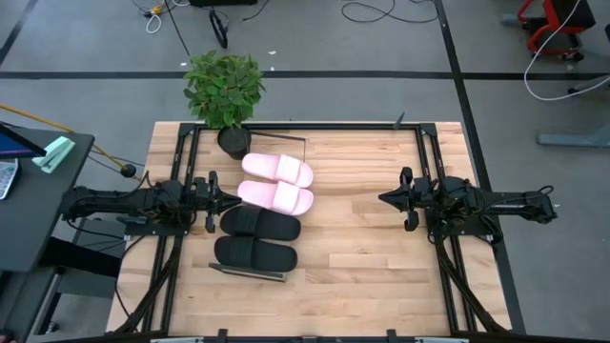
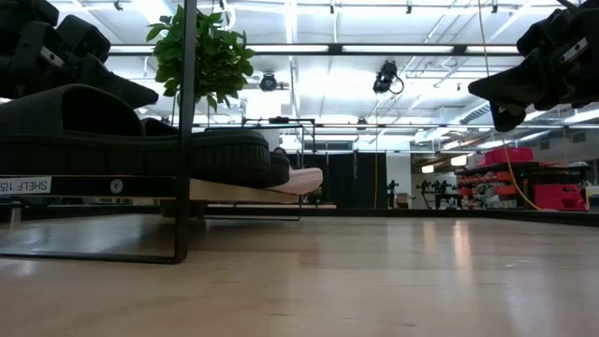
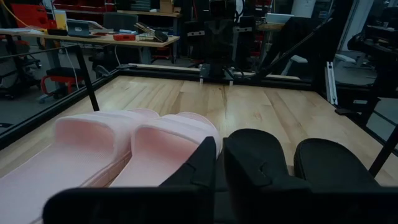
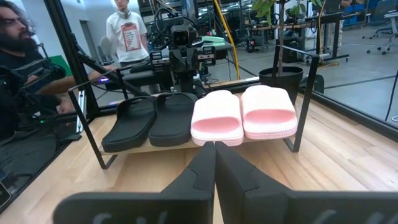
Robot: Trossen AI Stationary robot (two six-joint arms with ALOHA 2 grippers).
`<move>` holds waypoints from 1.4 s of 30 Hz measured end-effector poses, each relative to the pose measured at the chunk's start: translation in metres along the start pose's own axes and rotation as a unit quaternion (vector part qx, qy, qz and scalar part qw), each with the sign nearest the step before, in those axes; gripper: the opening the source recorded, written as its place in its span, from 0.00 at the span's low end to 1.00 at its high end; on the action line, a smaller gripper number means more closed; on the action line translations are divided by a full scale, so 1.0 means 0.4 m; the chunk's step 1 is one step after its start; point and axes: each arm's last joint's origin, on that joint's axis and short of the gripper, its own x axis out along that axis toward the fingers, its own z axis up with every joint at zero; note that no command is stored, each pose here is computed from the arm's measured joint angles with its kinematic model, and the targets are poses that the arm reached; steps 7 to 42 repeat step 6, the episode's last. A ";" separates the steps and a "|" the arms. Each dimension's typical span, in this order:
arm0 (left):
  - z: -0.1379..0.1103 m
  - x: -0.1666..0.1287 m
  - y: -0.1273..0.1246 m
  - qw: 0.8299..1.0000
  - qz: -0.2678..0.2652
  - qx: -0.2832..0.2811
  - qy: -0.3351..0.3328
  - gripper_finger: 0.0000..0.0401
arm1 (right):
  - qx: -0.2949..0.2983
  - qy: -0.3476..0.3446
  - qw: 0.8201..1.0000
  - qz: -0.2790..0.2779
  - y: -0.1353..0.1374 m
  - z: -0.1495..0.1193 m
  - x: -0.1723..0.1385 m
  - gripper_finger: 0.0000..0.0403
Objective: Pick and place slides into the shelf
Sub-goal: Return to Home Position
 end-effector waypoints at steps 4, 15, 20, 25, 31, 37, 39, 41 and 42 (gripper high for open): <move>0.000 0.000 0.000 1.000 0.000 0.000 0.000 0.07 | 0.000 0.000 1.000 0.000 0.000 0.000 0.000 0.03; 0.000 0.000 0.000 1.000 0.000 0.000 0.000 0.06 | 0.000 0.000 1.000 0.000 0.000 0.000 0.000 0.03; 0.000 0.000 0.000 1.000 0.000 0.000 0.000 0.06 | 0.000 0.000 1.000 0.000 0.000 0.000 0.000 0.03; 0.000 0.000 0.000 1.000 0.000 0.000 0.000 0.06 | 0.000 0.000 1.000 0.000 0.000 0.000 0.000 0.03; 0.000 0.000 0.000 1.000 0.000 0.000 0.000 0.06 | 0.000 0.000 1.000 0.000 0.000 0.000 0.000 0.03; 0.000 0.000 0.000 1.000 0.000 0.000 0.000 0.06 | 0.000 0.000 1.000 0.000 0.000 0.000 0.000 0.03; 0.000 0.000 0.000 1.000 0.000 0.000 0.000 0.06 | 0.000 0.000 1.000 0.000 0.000 0.000 0.000 0.03; 0.000 0.000 0.000 1.000 0.000 0.000 0.000 0.06 | 0.000 0.000 1.000 0.000 0.000 0.000 0.000 0.03; 0.000 0.000 0.000 1.000 0.000 0.000 0.000 0.06 | 0.000 0.000 1.000 0.000 0.000 0.000 0.000 0.03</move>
